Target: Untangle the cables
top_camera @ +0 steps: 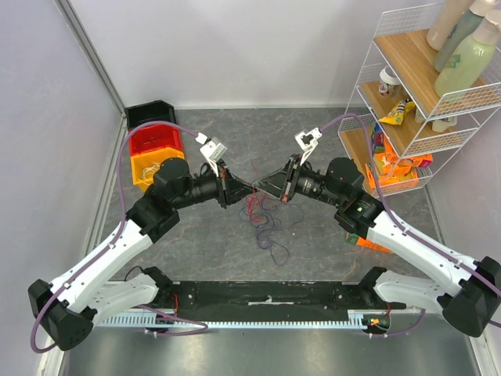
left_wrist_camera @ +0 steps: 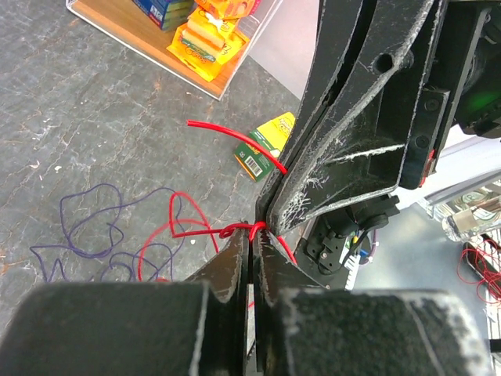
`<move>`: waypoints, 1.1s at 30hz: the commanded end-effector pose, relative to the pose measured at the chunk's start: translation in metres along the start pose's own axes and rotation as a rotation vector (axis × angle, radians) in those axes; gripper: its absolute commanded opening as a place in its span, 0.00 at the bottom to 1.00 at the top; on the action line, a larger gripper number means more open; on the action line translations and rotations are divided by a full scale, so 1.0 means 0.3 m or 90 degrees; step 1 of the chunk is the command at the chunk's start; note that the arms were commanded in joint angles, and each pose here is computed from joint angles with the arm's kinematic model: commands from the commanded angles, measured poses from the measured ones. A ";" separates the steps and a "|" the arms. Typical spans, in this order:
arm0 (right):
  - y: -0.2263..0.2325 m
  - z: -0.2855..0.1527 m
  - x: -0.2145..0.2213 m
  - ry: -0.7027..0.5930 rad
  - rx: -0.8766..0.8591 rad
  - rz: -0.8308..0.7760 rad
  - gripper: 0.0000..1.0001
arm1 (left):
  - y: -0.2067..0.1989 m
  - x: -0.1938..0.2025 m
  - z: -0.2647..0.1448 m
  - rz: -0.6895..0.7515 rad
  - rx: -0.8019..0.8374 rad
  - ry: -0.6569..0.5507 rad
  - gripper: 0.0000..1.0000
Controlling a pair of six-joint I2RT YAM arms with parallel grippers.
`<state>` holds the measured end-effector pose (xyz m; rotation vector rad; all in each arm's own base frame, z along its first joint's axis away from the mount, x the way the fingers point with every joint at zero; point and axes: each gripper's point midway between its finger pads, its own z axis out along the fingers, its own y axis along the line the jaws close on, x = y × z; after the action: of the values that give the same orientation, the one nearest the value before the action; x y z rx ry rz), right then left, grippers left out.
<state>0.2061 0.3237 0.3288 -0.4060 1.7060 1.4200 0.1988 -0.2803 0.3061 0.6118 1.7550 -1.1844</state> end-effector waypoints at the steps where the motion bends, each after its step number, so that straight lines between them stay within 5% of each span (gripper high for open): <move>1: 0.072 0.010 -0.005 0.001 -0.069 0.030 0.00 | -0.052 -0.039 -0.004 0.008 0.047 -0.031 0.07; 9: 0.109 0.006 -0.008 0.011 -0.101 0.042 0.00 | -0.034 -0.068 -0.051 0.042 0.006 -0.074 0.41; 21: 0.156 0.022 0.020 0.039 -0.178 0.099 0.00 | -0.027 -0.105 -0.044 0.034 -0.003 -0.109 0.52; 23: 0.143 0.024 0.023 0.036 -0.167 0.102 0.00 | -0.037 -0.111 -0.054 0.042 0.001 -0.114 0.49; 26: 0.117 0.025 0.013 0.027 -0.130 0.092 0.00 | -0.040 -0.115 -0.078 0.064 -0.006 -0.118 0.26; 33: 0.071 0.065 0.053 0.091 -0.074 0.144 0.00 | -0.029 -0.067 -0.135 0.133 -0.018 -0.119 0.08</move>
<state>0.1909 0.3436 0.3378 -0.3861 1.7122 1.6874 0.1877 -0.2549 0.3164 0.5811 1.6388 -1.1078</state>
